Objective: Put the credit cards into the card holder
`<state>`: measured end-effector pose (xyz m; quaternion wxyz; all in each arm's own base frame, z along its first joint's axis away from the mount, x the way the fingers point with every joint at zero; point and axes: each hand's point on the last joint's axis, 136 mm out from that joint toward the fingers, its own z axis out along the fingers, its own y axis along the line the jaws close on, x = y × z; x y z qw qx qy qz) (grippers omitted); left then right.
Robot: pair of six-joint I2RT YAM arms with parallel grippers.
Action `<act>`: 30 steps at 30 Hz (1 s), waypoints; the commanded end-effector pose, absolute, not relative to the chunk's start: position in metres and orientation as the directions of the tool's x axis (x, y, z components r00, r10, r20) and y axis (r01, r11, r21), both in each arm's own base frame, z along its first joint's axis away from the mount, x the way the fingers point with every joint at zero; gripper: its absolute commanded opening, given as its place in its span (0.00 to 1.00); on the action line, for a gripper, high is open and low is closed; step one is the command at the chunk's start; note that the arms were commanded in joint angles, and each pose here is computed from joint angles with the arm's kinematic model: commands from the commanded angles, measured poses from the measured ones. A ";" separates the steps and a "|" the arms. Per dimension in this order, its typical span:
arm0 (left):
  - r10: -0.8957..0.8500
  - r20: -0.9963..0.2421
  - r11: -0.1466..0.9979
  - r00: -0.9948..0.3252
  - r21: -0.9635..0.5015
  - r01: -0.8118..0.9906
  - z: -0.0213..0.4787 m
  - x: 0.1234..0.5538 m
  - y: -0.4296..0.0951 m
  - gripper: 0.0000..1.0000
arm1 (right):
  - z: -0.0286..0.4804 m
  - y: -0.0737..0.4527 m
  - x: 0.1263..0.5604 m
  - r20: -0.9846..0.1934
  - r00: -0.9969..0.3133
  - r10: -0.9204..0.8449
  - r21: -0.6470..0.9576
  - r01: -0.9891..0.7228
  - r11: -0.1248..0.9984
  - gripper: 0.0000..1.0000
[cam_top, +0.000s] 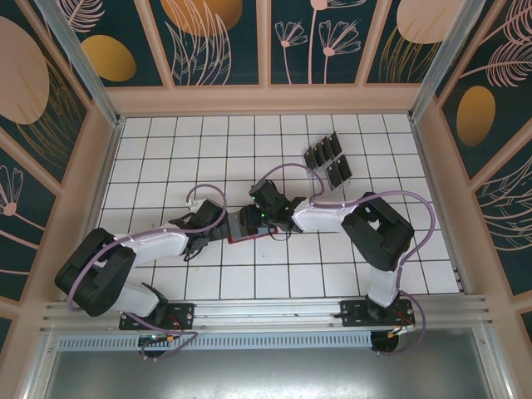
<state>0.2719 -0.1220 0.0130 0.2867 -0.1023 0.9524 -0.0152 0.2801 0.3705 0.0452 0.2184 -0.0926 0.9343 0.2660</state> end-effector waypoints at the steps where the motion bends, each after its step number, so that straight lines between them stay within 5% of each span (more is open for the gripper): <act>1: -0.206 -0.510 0.978 -0.836 -0.077 -0.194 -0.002 0.263 -0.118 0.98 | 0.040 0.375 0.280 -0.453 -0.889 -0.064 0.450 -0.289 0.845 0.47; 30: -0.214 -0.510 0.976 -0.833 -0.089 -0.197 -0.002 0.263 -0.120 0.98 | 0.038 0.413 0.257 -0.435 -0.890 -0.140 0.472 -0.358 0.806 0.45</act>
